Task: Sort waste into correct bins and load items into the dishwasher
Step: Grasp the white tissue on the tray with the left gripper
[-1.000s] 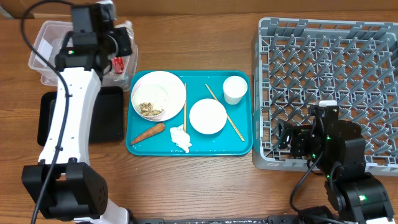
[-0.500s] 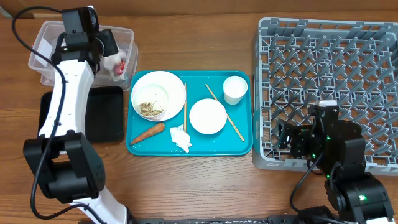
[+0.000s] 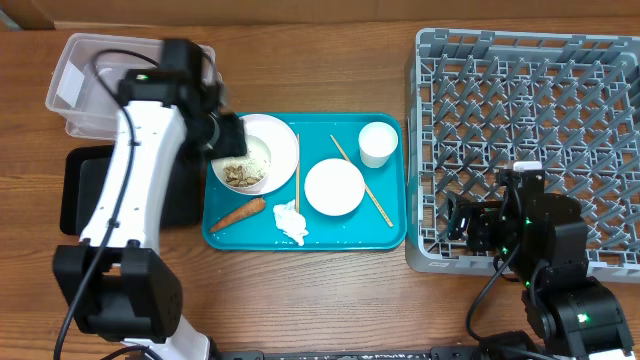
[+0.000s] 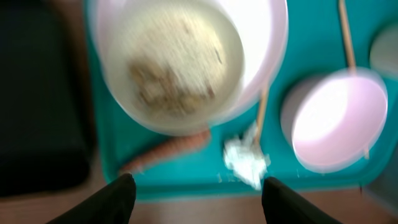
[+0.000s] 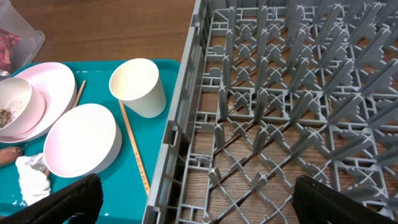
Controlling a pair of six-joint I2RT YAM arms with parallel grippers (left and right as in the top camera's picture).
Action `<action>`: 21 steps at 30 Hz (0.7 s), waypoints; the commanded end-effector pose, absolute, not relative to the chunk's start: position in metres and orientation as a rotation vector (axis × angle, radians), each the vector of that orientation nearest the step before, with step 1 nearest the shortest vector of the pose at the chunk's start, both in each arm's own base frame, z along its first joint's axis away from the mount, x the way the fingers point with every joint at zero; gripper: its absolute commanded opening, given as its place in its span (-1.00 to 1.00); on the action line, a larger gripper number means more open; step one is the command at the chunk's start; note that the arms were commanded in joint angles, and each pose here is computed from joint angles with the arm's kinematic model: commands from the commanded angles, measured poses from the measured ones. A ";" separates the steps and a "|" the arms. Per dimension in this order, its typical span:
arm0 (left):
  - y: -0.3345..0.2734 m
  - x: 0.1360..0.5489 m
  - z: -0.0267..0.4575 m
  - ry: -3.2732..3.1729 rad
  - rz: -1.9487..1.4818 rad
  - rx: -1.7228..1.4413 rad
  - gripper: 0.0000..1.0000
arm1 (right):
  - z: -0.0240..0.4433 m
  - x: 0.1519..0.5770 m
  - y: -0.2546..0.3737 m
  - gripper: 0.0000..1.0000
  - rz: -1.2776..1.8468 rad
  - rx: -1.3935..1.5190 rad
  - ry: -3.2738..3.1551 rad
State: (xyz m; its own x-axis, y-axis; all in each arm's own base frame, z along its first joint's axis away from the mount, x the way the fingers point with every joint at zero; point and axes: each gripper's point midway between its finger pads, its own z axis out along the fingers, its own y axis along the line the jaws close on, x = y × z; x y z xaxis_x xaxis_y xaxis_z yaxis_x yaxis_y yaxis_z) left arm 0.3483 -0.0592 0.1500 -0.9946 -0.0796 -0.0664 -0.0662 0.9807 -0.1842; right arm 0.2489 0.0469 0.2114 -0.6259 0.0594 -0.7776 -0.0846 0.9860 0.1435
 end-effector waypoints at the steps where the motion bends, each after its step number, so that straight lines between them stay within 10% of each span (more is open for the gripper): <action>1: -0.088 0.319 0.140 3.157 -0.328 -0.113 0.36 | 0.227 0.251 0.050 1.00 0.221 -0.023 2.197; 21: -0.137 0.287 0.023 3.161 -0.291 -0.040 0.41 | 0.227 0.251 0.050 1.00 0.221 -0.023 2.197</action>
State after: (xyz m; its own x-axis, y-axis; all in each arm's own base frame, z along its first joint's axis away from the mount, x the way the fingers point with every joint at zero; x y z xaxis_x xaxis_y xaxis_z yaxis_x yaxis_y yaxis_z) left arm 0.2923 -0.1412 0.0333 -0.9997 -0.0046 0.0220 -0.0089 0.9793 -0.2021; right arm 0.2490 0.0469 0.2118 -0.6253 0.0599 -0.7781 -0.0842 0.9861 0.1436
